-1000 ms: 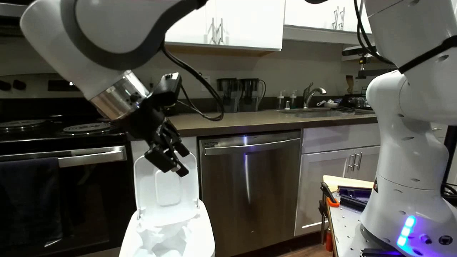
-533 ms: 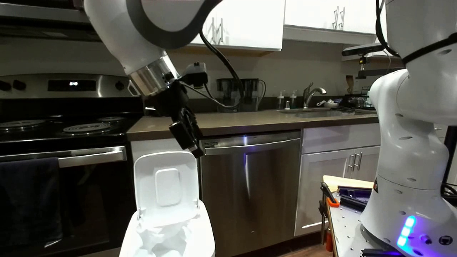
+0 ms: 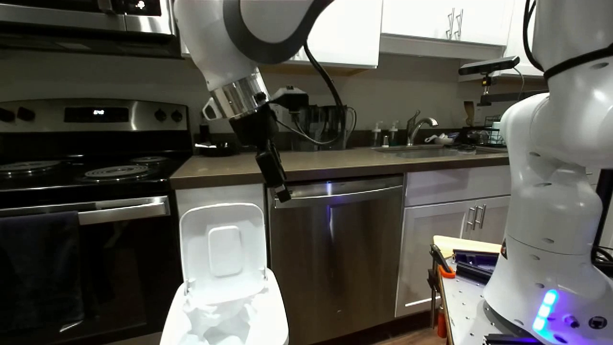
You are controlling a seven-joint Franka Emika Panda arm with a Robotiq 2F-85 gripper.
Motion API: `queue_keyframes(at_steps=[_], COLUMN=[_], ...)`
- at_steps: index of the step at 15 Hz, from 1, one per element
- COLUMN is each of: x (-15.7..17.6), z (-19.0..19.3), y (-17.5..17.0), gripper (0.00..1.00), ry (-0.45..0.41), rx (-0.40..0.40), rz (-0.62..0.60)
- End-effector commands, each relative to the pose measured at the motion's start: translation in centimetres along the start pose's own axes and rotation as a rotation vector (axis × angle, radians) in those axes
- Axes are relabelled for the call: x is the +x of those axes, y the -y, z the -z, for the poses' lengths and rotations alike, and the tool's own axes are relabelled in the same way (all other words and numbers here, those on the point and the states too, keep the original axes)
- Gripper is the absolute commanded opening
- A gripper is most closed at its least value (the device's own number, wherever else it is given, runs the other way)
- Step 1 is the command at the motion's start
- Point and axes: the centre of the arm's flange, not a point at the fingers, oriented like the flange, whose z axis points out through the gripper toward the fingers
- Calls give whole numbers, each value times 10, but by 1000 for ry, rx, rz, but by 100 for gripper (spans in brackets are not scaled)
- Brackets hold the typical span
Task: Open the landfill bin
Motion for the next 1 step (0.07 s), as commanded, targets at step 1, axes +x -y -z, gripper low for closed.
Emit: queue_keyframes(at_steps=[1], x=[-3], z=[-1], y=[-3], gripper=[100], ry=[-1], rx=[2], rz=[-2])
